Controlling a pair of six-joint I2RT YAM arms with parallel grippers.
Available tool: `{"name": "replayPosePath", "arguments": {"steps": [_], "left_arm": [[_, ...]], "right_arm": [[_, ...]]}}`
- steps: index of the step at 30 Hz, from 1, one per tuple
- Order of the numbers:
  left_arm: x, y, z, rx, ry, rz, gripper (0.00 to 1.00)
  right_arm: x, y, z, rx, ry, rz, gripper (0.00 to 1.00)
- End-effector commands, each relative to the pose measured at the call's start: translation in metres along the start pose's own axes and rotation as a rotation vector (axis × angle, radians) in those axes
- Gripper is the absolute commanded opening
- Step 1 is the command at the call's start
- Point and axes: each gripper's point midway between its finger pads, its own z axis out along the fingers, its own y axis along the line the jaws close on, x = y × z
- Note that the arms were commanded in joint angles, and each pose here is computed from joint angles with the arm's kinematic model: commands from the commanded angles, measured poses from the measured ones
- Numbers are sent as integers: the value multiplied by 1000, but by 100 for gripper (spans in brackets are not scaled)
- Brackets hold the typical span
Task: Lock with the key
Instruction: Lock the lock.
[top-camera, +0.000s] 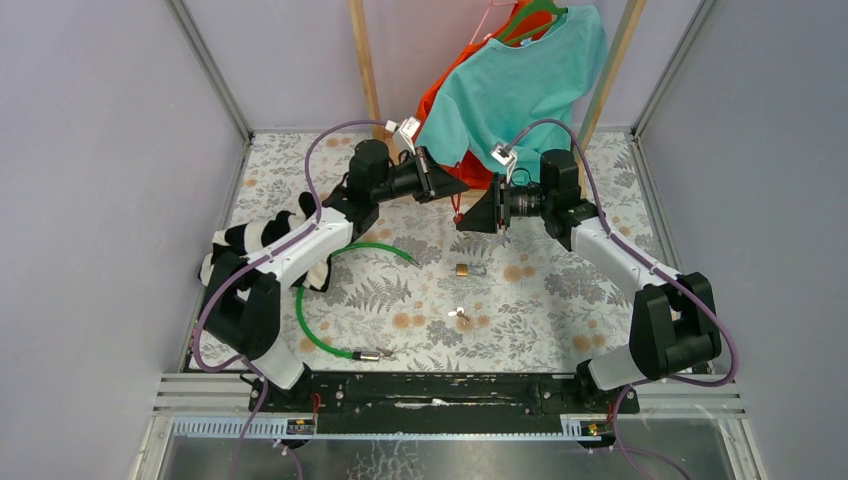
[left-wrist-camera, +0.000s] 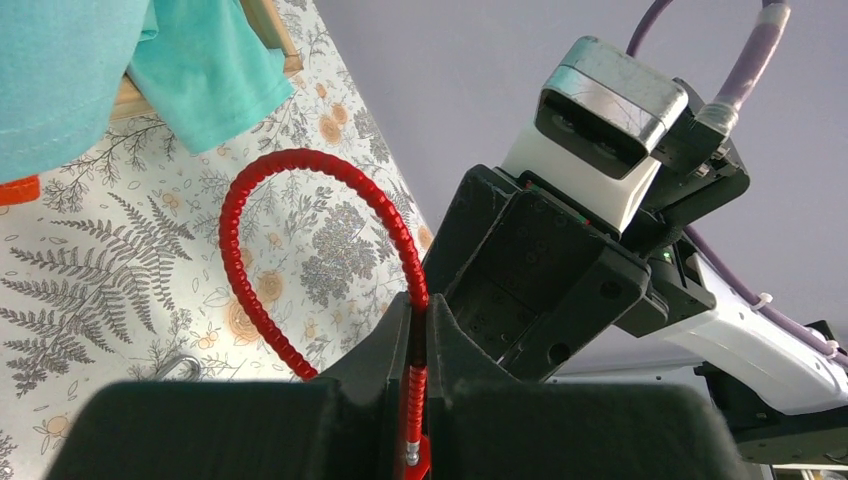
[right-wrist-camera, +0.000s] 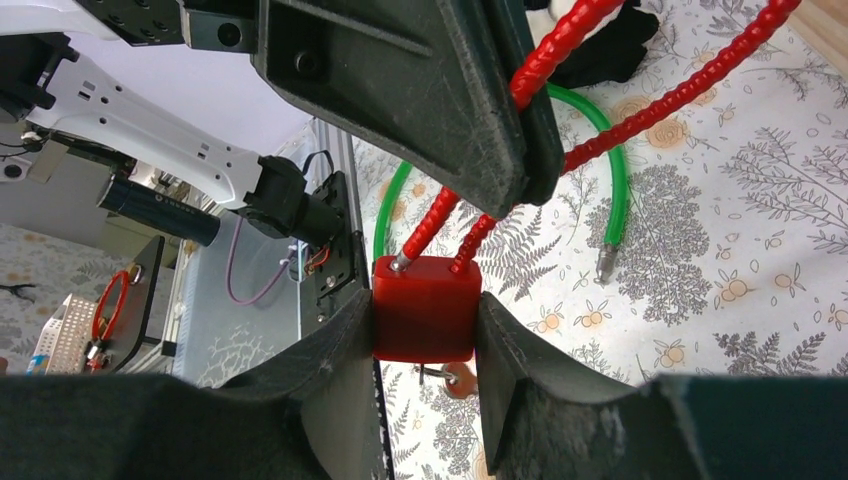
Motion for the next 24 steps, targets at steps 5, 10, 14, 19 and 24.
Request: {"name": "replayPosePath", "arguments": {"steps": [5,10,14,19,24], "left_arm": [[8,1,-5,28,16,-43,0],[11,4,-6,29,15,-69,0],[12,5,-7,30,19,-73,0],[15,8,-8,24,21,-86,0],[17,11,-8,19,24,-98,0]], "right_arm": [[-38,26,-7,-71,-104,-151,0],[-44,22,-12,-59,-140,-135,0],[-46,21,-14,-53,-154,-134,0],[-48,19,-16,-45,-165,-132,0],[-51,16,-19,-34,-188,-130,0]]}}
